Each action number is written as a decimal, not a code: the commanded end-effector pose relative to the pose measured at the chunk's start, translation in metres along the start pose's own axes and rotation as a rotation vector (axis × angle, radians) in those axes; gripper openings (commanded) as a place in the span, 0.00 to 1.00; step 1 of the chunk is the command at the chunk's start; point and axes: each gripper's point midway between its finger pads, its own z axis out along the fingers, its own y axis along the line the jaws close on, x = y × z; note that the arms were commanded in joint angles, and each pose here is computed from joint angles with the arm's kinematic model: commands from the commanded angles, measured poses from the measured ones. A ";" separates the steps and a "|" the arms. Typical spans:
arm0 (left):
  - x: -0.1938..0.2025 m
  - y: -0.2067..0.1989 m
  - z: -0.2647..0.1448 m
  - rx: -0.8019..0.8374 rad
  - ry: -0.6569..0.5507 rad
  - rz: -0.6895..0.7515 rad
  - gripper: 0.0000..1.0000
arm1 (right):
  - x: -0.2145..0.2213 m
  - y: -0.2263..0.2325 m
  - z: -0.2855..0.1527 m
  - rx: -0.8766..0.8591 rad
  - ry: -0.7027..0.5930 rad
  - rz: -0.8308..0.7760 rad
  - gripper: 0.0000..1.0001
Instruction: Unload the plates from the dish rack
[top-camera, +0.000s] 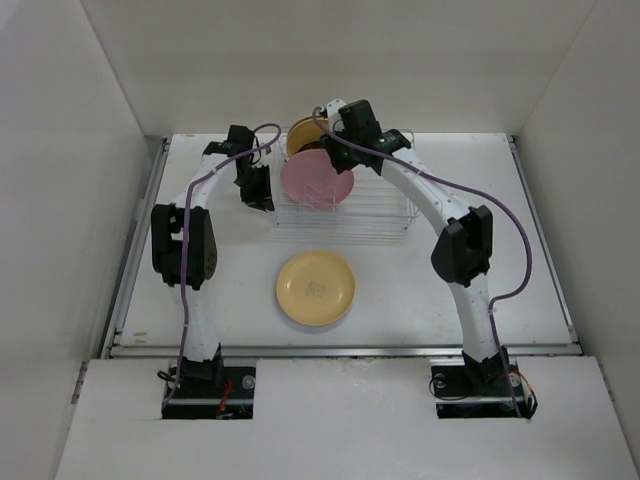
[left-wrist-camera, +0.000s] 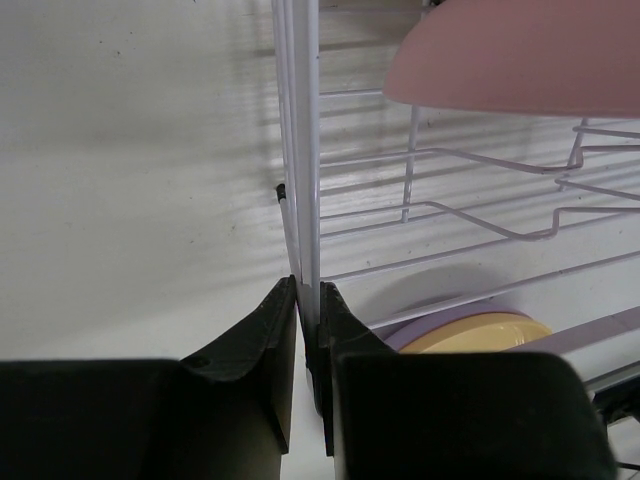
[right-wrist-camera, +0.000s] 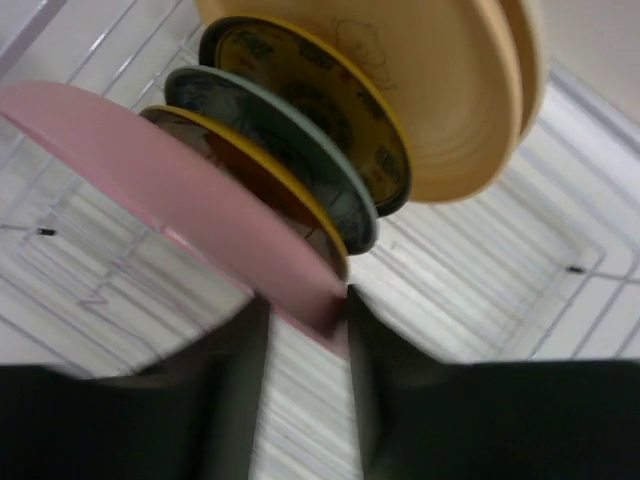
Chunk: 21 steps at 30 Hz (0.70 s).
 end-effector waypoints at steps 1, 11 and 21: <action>0.028 -0.016 -0.010 0.079 0.134 -0.093 0.00 | -0.027 0.001 0.003 0.001 -0.087 -0.018 0.41; 0.025 -0.018 -0.012 0.081 0.123 -0.098 0.00 | -0.062 -0.018 -0.053 0.088 -0.188 0.002 0.00; 0.011 -0.022 -0.016 0.088 0.094 -0.087 0.00 | -0.092 -0.043 -0.146 0.236 -0.321 0.098 0.00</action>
